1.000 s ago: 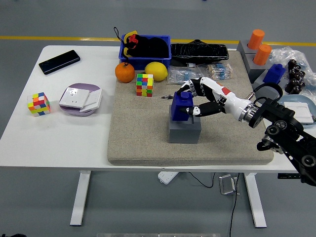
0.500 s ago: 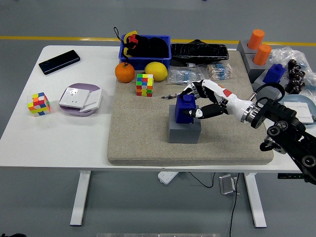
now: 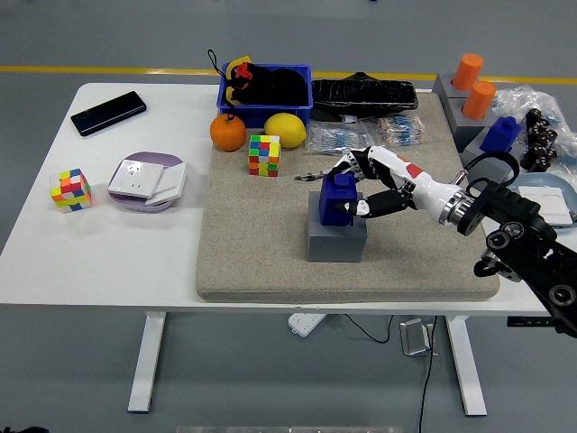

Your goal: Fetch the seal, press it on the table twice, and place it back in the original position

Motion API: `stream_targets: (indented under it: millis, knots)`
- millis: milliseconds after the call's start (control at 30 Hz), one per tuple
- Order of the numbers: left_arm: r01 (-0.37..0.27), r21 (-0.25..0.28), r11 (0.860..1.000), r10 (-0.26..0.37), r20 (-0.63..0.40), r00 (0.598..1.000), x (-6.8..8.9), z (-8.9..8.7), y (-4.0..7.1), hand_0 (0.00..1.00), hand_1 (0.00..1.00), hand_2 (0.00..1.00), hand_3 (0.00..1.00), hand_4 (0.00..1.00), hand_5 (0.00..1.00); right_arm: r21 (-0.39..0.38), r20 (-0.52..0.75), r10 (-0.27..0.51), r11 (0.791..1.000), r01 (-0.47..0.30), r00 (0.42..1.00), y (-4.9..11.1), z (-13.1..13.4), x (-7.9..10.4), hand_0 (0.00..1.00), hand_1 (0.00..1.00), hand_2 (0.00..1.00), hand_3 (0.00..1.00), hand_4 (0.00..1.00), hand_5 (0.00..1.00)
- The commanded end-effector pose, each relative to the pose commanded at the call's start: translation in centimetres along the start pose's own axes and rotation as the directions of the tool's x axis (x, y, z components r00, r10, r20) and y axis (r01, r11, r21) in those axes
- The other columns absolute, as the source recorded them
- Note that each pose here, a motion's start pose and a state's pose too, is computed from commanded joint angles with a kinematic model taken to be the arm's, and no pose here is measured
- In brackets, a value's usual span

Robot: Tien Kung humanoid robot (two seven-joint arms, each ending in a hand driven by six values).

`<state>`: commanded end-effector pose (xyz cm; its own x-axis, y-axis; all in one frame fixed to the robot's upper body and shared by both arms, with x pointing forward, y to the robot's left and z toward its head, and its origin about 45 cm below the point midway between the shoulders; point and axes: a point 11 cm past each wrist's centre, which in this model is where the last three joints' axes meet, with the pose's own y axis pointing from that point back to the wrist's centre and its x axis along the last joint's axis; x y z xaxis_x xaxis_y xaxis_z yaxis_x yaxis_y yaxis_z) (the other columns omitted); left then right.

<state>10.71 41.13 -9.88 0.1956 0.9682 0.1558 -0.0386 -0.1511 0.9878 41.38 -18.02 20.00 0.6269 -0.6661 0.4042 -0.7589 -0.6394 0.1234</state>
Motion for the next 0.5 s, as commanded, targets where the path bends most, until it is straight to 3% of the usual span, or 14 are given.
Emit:
stream_targets:
  millis: [500]
  knots:
    - [0.002,0.0,1.0,-0.002,-0.002,1.0,-0.05,-0.05,-0.02,0.724,0.696,0.683,0.753,0.709,0.248,0.002,-0.03,0.002,1.0,-0.002,1.0,0.16,-0.36,0.74,0.57,0.437,0.445,0.503,0.736,0.002]
